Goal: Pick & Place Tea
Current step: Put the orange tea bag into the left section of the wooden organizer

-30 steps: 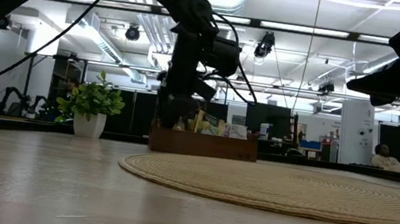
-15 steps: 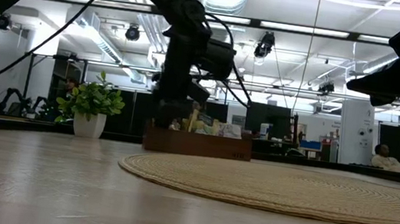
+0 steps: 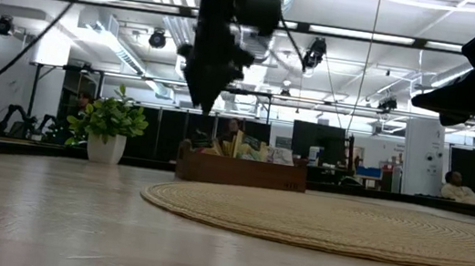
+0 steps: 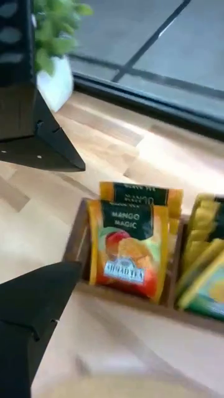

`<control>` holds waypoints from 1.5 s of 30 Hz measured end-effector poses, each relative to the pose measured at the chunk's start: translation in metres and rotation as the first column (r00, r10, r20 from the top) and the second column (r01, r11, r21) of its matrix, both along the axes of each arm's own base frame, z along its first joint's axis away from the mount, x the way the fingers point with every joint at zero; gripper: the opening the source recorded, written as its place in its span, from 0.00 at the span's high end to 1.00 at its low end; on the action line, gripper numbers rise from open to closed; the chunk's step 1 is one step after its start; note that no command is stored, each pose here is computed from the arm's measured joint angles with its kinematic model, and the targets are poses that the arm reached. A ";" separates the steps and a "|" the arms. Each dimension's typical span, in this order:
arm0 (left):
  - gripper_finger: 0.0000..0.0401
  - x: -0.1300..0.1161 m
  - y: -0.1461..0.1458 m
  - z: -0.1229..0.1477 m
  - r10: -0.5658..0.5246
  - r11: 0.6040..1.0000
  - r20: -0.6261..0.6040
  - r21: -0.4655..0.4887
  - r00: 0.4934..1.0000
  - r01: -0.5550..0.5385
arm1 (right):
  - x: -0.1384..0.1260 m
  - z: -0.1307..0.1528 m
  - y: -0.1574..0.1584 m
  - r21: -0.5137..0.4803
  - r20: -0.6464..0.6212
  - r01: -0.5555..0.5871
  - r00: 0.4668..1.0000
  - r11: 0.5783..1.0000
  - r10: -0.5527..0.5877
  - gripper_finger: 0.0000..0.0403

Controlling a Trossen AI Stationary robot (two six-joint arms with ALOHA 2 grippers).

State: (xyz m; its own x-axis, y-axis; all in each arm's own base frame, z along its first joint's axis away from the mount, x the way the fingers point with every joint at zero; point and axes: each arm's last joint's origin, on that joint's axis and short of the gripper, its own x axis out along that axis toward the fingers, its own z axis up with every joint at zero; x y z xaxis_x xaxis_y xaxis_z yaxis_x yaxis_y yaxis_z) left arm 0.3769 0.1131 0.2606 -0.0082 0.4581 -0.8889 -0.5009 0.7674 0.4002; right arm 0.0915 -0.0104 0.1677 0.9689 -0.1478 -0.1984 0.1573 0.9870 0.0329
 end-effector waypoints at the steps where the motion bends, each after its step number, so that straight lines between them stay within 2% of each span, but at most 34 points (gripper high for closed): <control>1: 0.40 -0.004 -0.003 0.010 0.020 1.000 0.035 0.002 0.999 -0.020 | 0.000 0.000 0.000 0.000 0.000 0.000 1.000 1.000 0.000 0.98; 3: 0.40 -0.016 -0.008 0.031 0.069 0.998 0.111 0.003 0.991 -0.069 | 0.000 0.000 0.000 0.000 0.000 0.000 1.000 1.000 0.000 0.98; 6: 0.40 -0.034 -0.017 0.052 0.156 0.988 0.212 -0.056 0.965 -0.147 | 0.000 0.000 0.000 0.000 0.000 0.000 1.000 1.000 0.000 0.98; 11: 0.40 -0.065 -0.035 0.073 0.296 0.952 0.332 -0.174 0.896 -0.250 | 0.000 0.000 0.000 0.000 0.000 0.000 1.000 1.000 0.000 0.98; 15: 0.40 -0.090 -0.049 0.075 0.432 0.898 0.379 -0.259 0.818 -0.355 | 0.000 0.000 0.000 0.000 0.000 0.000 1.000 1.000 0.000 0.98; 22: 0.40 -0.130 -0.086 0.048 0.665 0.743 0.362 -0.417 0.654 -0.524 | 0.000 0.000 0.000 0.000 0.001 0.000 1.000 1.000 0.000 0.98; 29: 0.40 -0.158 -0.129 0.009 0.809 0.580 0.312 -0.558 0.498 -0.593 | 0.000 0.000 0.000 0.000 0.000 0.000 1.000 1.000 0.000 0.98; 32: 0.40 -0.165 -0.145 -0.007 0.841 0.532 0.275 -0.574 0.466 -0.623 | 0.000 0.000 0.000 0.000 0.000 0.000 1.000 1.000 0.000 0.98; 38: 0.40 -0.166 -0.175 -0.028 0.875 0.468 0.215 -0.607 0.434 -0.642 | 0.000 0.000 0.000 0.000 0.001 0.000 1.000 1.000 0.000 0.98; 45: 0.40 -0.161 -0.197 -0.043 0.923 0.376 0.175 -0.608 0.344 -0.699 | 0.000 0.000 0.000 0.000 0.000 0.000 1.000 1.000 0.000 0.98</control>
State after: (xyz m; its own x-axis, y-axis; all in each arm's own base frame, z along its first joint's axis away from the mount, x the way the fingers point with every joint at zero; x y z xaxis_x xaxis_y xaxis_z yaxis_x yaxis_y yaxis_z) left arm 0.2160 -0.0843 0.2178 0.2338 0.0877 -0.9683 -0.9597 -0.1392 -0.2443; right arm 0.0914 -0.0104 0.1676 0.9689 -0.1478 -0.1984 0.1573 0.9870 0.0329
